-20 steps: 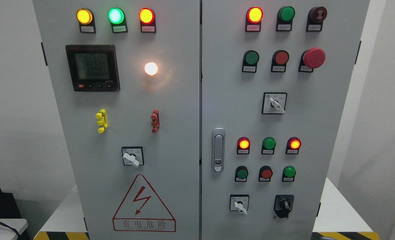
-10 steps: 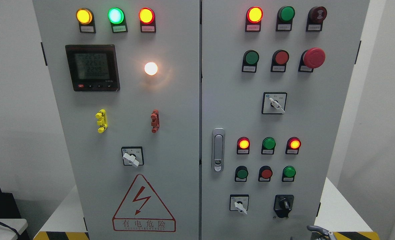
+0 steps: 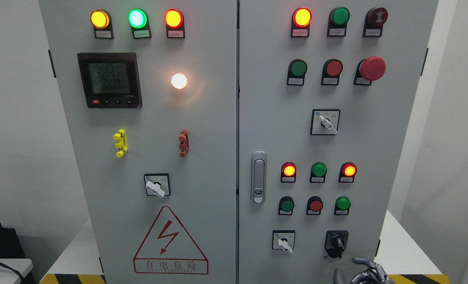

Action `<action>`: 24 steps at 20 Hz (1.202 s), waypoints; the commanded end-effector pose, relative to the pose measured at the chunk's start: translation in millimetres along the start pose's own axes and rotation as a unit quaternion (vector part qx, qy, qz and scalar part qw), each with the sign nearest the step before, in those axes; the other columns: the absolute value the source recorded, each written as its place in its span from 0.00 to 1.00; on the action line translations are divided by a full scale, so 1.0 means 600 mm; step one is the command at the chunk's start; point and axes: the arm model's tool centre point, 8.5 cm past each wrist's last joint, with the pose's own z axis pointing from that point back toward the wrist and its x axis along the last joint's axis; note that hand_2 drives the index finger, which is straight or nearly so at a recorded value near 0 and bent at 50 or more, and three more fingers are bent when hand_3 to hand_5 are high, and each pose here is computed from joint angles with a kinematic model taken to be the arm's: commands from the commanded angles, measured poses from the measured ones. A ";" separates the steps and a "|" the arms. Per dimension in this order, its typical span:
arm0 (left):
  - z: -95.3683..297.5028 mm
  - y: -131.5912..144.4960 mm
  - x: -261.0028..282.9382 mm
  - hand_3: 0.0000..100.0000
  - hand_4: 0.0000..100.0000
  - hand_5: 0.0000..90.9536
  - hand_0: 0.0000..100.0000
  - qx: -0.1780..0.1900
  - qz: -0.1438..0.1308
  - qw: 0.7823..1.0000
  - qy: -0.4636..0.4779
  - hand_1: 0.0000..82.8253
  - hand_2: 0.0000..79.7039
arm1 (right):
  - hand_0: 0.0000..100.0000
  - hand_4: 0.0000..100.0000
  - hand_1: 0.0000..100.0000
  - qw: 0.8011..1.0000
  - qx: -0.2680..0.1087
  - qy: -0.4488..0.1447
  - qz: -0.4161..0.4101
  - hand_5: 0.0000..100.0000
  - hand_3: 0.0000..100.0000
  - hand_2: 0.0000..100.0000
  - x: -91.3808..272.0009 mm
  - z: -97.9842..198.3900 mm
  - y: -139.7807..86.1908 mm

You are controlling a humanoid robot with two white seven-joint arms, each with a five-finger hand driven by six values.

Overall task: Trip black knob to open circuit
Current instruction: 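Raise the right hand up toward the black rotary knob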

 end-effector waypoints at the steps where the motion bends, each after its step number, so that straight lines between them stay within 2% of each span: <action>1: -0.001 -0.001 0.008 0.00 0.00 0.00 0.12 -0.002 -0.016 1.000 -0.005 0.47 0.00 | 0.22 0.91 0.80 1.000 -0.003 0.027 0.008 0.95 0.83 0.42 -0.031 -0.005 0.013; 24: -0.001 -0.001 0.008 0.00 0.00 0.00 0.12 -0.002 -0.017 1.000 -0.005 0.47 0.00 | 0.24 0.90 0.80 1.000 -0.007 0.023 0.007 0.95 0.83 0.41 -0.026 -0.030 0.020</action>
